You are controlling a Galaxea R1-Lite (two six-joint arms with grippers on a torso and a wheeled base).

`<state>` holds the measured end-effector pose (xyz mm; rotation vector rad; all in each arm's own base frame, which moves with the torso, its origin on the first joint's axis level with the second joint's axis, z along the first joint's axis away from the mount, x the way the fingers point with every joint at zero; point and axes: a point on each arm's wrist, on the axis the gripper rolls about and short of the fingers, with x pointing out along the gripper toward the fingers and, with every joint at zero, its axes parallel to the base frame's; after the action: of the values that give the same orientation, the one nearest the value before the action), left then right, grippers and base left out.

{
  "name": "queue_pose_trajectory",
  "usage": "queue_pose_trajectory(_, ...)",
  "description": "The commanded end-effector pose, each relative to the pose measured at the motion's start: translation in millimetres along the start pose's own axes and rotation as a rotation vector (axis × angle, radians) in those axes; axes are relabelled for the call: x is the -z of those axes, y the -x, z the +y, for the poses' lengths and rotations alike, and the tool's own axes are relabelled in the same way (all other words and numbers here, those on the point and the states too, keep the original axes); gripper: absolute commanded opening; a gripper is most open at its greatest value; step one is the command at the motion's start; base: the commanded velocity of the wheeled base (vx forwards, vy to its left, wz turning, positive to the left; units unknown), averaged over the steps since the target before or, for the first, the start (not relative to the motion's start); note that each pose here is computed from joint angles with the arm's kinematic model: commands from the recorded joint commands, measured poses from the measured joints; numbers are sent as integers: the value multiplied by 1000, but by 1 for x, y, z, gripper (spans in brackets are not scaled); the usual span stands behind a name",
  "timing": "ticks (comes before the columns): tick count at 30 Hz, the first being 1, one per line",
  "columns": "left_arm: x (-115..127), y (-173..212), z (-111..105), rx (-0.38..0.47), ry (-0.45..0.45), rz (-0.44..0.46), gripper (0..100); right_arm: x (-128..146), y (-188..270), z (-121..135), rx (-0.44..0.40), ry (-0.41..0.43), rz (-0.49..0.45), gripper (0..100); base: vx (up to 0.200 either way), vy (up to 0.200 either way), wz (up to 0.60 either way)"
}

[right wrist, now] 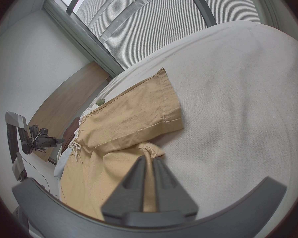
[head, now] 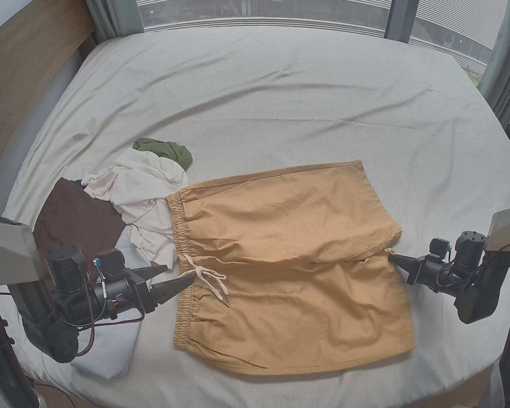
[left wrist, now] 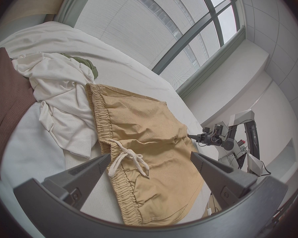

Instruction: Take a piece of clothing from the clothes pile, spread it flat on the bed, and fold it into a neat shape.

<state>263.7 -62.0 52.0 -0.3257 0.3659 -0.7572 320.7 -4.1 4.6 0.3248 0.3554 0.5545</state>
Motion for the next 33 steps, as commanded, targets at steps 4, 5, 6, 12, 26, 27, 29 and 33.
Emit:
queue_pose_trajectory(4,1,0,1,-1,4,4,100,0,4,-4,19,-2,-2,0,0,0,0)
queue_pose_trajectory(5,2,0,1,-2,3,6,100,-4,10,-4,30,5,-14,0,0,0,0)
queue_pose_trajectory(6,2,-1,1,-2,4,7,100,-7,13,-3,34,10,-23,0,0,0,0)
queue_pose_trajectory(12,10,-1,4,-11,12,38,100,-11,17,-1,42,13,-35,0,0,0,0)
queue_pose_trajectory(26,27,-1,6,-15,15,103,100,-15,17,-5,55,22,-52,100,0,0,0)
queue_pose_trajectory(27,28,0,6,-18,19,108,100,-17,18,-5,60,27,-58,100,0,0,0)
queue_pose_trajectory(29,32,5,5,-24,36,127,100,-19,20,-4,69,32,-67,100,0,0,0)
queue_pose_trajectory(33,41,12,1,-14,62,170,100,-33,31,-3,81,55,-110,100,0,0,0)
